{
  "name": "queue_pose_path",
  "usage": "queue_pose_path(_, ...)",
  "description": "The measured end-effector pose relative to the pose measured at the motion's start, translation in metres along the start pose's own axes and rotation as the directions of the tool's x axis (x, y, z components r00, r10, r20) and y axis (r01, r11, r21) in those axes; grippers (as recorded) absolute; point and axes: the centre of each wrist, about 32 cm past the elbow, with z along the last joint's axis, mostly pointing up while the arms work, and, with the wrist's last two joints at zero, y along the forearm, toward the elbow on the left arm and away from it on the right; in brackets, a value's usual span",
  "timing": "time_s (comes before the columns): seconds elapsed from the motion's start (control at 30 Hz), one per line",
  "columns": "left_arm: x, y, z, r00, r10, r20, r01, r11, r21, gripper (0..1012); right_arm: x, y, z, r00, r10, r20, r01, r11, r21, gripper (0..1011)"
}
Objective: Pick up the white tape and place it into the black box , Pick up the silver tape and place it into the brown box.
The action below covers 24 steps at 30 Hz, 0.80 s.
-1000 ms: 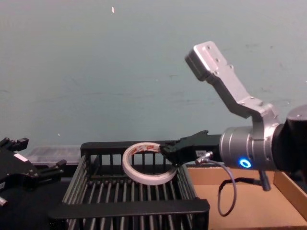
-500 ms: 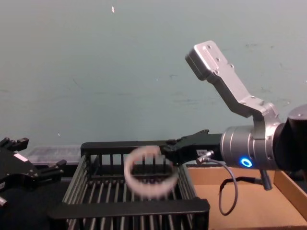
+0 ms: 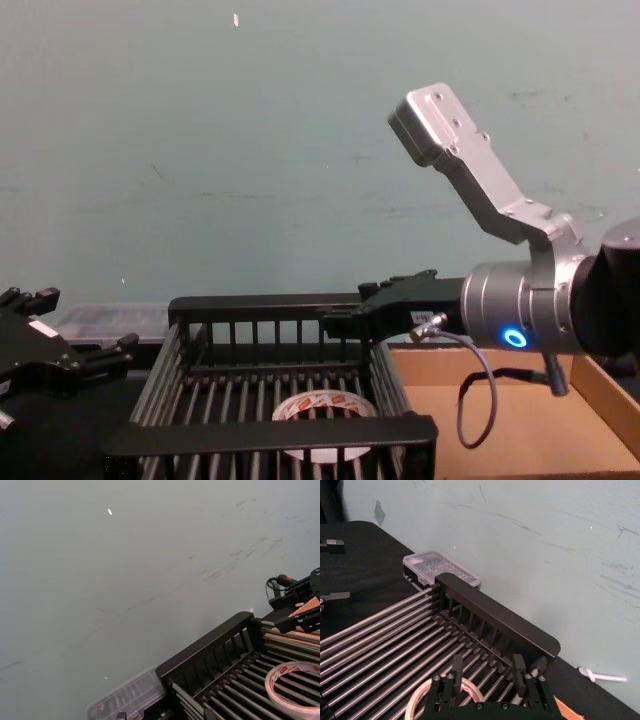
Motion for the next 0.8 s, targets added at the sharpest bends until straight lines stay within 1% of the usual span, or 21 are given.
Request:
queue_pose_path(0.03, 0.0, 0.0, 0.0, 1.0, 0.0, 0.0, 0.0, 1.0, 0.0, 1001, 0.0001, -0.0001, 0.0, 1.0, 0.0, 0.0, 0.0, 1.0, 0.0, 615)
queue_pose_path(0.17, 0.0, 0.0, 0.0, 1.0, 0.0, 0.0, 0.0, 1.0, 0.0, 1001, 0.0002, -0.0002, -0.0002, 1.0, -0.001, -0.001, 0.001, 1.0, 0.0, 752)
queue_pose_path(0.23, 0.0, 0.0, 0.0, 1.0, 0.0, 0.0, 0.0, 1.0, 0.0, 1001, 0.0002, -0.0003, -0.0002, 1.0, -0.001, -0.001, 0.001, 1.0, -0.001, 791)
queue_pose_path(0.27, 0.0, 0.0, 0.0, 1.0, 0.0, 0.0, 0.0, 1.0, 0.0, 1001, 0.0002, -0.0003, -0.0002, 1.0, -0.001, -0.001, 0.001, 1.0, -0.001, 844)
queue_pose_path(0.5, 0.0, 0.0, 0.0, 1.0, 0.0, 0.0, 0.0, 1.0, 0.0, 1001, 0.0002, -0.0004, -0.0001, 1.0, -0.001, -0.001, 0.001, 1.0, 0.0, 1002)
queue_pose_path(0.8, 0.0, 0.0, 0.0, 1.0, 0.0, 0.0, 0.0, 1.0, 0.0, 1001, 0.0002, -0.0004, 0.0, 1.0, -0.001, -0.001, 0.001, 1.0, 0.0, 1002)
